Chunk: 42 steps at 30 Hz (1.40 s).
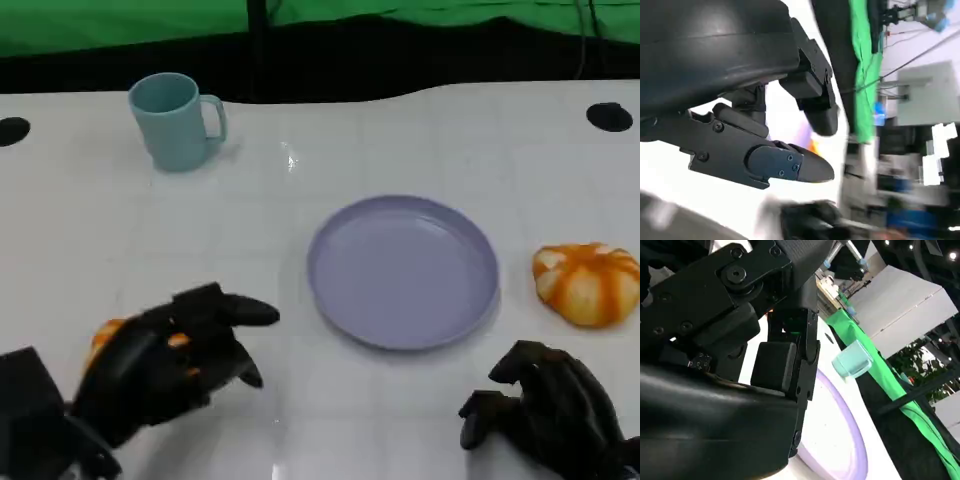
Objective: Grasp the bread from the table and place it into the plate.
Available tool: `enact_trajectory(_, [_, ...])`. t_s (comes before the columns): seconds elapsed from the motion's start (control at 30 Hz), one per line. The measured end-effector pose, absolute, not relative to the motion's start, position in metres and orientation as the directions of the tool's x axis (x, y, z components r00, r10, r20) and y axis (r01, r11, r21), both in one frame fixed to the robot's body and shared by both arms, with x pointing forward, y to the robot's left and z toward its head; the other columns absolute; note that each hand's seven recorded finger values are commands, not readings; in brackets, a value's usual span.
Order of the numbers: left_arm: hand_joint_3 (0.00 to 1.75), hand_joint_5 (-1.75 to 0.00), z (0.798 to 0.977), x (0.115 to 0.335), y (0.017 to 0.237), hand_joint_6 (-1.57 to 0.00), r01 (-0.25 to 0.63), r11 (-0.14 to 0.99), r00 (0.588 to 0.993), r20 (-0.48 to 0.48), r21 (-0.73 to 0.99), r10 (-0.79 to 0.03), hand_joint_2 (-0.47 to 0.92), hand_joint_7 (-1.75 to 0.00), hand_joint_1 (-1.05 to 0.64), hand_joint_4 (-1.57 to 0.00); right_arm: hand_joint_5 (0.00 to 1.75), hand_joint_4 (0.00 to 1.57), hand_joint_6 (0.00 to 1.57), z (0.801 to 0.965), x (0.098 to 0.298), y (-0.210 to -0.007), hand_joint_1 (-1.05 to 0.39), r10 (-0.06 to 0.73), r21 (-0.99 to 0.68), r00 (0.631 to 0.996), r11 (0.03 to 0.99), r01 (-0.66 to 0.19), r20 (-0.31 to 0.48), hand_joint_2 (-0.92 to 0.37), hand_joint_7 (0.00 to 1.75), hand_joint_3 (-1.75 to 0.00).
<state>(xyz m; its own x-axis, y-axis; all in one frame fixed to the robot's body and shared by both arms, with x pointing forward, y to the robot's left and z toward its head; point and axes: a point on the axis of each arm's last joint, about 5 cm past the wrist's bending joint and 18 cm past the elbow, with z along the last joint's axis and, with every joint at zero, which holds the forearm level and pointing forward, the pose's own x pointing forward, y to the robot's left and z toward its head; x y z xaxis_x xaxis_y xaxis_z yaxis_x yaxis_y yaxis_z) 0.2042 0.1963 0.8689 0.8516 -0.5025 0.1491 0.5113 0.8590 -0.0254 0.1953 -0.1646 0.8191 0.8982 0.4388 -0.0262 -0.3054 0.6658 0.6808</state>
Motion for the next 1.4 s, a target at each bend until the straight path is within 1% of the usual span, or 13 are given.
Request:
enact_trajectory(0.07, [0.16,-1.18,0.871,0.205,0.197,-0.47,0.509,0.861,0.851,0.156,-0.006,-0.502,0.92,-0.34,-0.62,-0.37,0.75,1.57,1.57,0.819,0.195,-0.164,-1.04,0.439,0.681,0.898,0.665,-0.306,-0.026,-0.72,0.36,0.0])
enact_trajectory(0.1, [0.12,-1.07,0.871,0.204,0.195,-0.41,0.513,0.858,0.849,0.153,-0.006,-0.506,0.92,-0.25,-0.63,-0.3,0.75,1.57,1.57,0.819,0.195,-0.164,-1.04,0.44,0.681,0.898,0.665,-0.307,-0.025,-0.72,0.36,0.0])
enact_trajectory(0.17, [0.07,-0.95,0.88,0.204,0.198,-0.37,0.523,0.843,0.839,0.097,0.123,-0.535,0.92,-0.14,-0.64,-0.24,0.74,1.57,1.57,0.82,0.196,-0.164,-1.04,0.441,0.68,0.897,0.664,-0.31,-0.022,-0.73,0.36,0.0])
enact_trajectory(0.23, [0.06,-0.92,0.898,0.206,0.208,-0.37,0.507,0.81,0.838,0.05,0.294,-0.543,0.92,-0.12,-0.64,-0.23,0.74,1.57,1.57,0.82,0.196,-0.164,-1.04,0.44,0.678,0.898,0.665,-0.312,-0.019,-0.73,0.36,0.0])
enact_trajectory(0.3, [0.06,-0.91,0.909,0.207,0.213,-0.37,0.478,0.797,0.846,0.05,0.368,-0.53,0.92,-0.11,-0.64,-0.23,0.74,1.57,1.57,0.82,0.196,-0.165,-1.04,0.439,0.677,0.898,0.667,-0.311,-0.02,-0.73,0.36,0.0])
enact_trajectory(0.4, [0.06,-0.91,0.909,0.206,0.209,-0.37,0.486,0.793,0.844,0.037,0.366,-0.535,0.92,-0.1,-0.64,-0.23,0.73,1.57,1.57,0.821,0.196,-0.165,-1.04,0.441,0.677,0.897,0.666,-0.313,-0.019,-0.73,0.36,0.0])
enact_trajectory(0.43, [0.08,-0.68,0.908,0.205,0.208,-0.33,0.49,0.794,0.845,0.028,0.361,-0.534,0.92,-0.05,-0.7,-0.23,0.73,1.57,1.57,0.82,0.196,-0.165,-1.04,0.441,0.677,0.897,0.666,-0.313,-0.019,-0.73,0.36,0.0])
enact_trajectory(0.47, [0.09,-0.57,0.909,0.203,0.208,-0.31,0.482,0.776,0.848,0.005,0.408,-0.53,0.92,-0.03,-0.72,-0.24,0.74,1.57,1.57,0.821,0.196,-0.164,-1.04,0.441,0.677,0.897,0.666,-0.314,-0.018,-0.73,0.36,0.0])
enact_trajectory(0.6, [0.08,-0.39,0.938,0.198,0.216,-0.28,0.388,0.535,0.86,-0.085,0.75,-0.504,0.92,0.0,-0.76,-0.26,0.72,1.57,1.57,0.821,0.196,-0.165,-1.02,0.438,0.675,0.899,0.668,-0.314,-0.016,-0.72,0.35,0.0])
enact_trajectory(0.7, [0.08,-0.35,0.955,0.192,0.213,-0.27,0.311,0.355,0.875,-0.12,0.882,-0.469,0.92,0.0,-0.77,-0.26,0.71,1.57,1.57,0.821,0.196,-0.165,-1.02,0.441,0.678,0.897,0.665,-0.313,-0.018,-0.71,0.35,0.0])
enact_trajectory(0.8, [0.05,-0.28,0.957,0.19,0.21,-0.25,0.3,0.315,0.884,-0.139,0.901,-0.445,0.92,0.0,-0.76,-0.29,0.71,1.57,1.57,0.821,0.196,-0.165,-1.03,0.442,0.68,0.897,0.663,-0.312,-0.021,-0.72,0.35,0.0])
enact_trajectory(0.97, [0.0,-0.14,0.968,0.182,0.201,-0.24,0.244,0.119,0.918,-0.19,0.963,-0.347,0.91,0.0,-0.73,-0.33,0.72,1.57,1.57,0.822,0.196,-0.165,-1.03,0.442,0.679,0.897,0.664,-0.314,-0.018,-0.71,0.35,0.0])
enact_trajectory(1.4, [0.0,-0.06,0.964,0.183,0.189,-0.24,0.246,-0.044,0.937,-0.249,0.968,-0.243,0.89,0.0,-0.71,-0.33,0.72,1.57,1.57,0.822,0.196,-0.165,-1.02,0.439,0.682,0.898,0.664,-0.308,-0.022,-0.71,0.35,0.0])
